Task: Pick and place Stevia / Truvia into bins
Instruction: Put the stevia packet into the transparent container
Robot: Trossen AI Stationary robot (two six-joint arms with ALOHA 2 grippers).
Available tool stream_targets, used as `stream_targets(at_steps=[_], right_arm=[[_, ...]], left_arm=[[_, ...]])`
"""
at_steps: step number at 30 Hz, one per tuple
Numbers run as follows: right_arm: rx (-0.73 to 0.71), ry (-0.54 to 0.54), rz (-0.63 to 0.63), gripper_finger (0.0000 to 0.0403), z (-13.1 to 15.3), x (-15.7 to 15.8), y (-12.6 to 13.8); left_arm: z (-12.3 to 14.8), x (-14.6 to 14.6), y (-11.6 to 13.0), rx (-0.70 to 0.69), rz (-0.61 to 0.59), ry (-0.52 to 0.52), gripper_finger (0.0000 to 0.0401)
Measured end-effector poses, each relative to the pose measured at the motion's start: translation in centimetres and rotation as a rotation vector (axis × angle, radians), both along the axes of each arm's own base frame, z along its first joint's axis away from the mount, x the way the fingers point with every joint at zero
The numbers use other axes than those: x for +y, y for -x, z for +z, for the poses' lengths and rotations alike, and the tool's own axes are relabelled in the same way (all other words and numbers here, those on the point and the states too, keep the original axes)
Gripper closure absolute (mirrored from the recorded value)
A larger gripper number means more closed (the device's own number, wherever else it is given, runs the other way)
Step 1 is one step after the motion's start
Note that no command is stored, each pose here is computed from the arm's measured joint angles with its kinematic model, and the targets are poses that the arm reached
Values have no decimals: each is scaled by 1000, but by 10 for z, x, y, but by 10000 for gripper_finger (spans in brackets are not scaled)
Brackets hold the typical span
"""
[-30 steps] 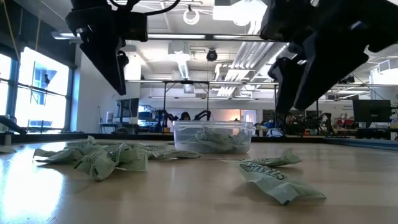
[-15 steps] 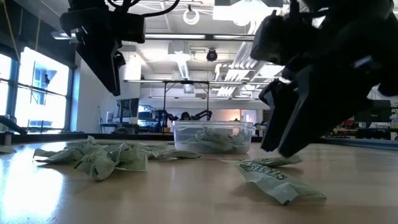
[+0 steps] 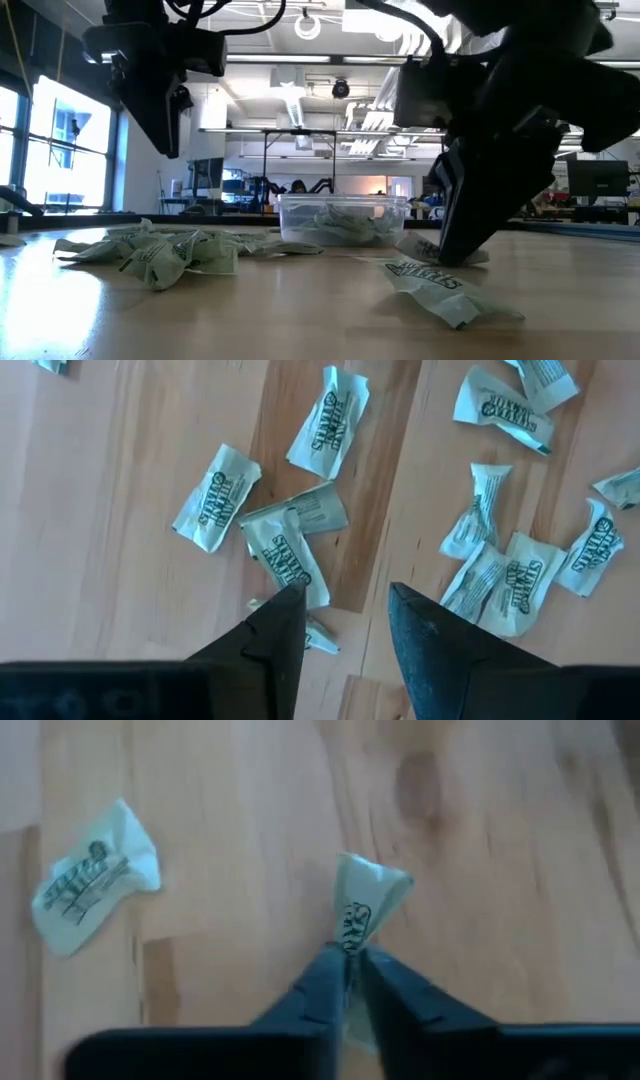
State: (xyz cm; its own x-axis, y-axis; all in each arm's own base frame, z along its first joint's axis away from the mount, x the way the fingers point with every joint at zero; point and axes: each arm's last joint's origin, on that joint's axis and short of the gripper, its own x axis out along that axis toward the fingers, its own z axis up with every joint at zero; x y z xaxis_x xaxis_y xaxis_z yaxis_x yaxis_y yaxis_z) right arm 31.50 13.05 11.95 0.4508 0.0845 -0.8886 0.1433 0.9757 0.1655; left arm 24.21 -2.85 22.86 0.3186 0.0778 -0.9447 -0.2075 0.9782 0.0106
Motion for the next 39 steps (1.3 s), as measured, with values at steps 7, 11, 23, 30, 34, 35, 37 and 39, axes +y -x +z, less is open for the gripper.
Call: stream_targets(at_steps=[7,11,23,30,34,35,37,39], right_arm=[[17,-33,-4,396,61,-31,-20],[-82,120,-44,391,107,-66,-19],[-64,2,-79,228,90,-128,-38],[-76,124,-108,105,109,-123,-24],[-13,181,-95,83,112,-117,-13],[0,189,-101,82,113,-116,-11],[6,189,-122,81,114,-115,-9],[5,179,-134,81,114,-113,-9]], left_arm=[[0,1,2,16,-3,-26,222],[-1,4,5,39,28,-109,222],[-3,20,9,79,200,-127,222],[-28,31,11,56,286,25,211],[-37,30,4,3,309,56,165],[-38,30,2,-9,322,66,150],[-43,30,-2,-12,343,77,119],[-46,30,-4,-5,338,93,94]])
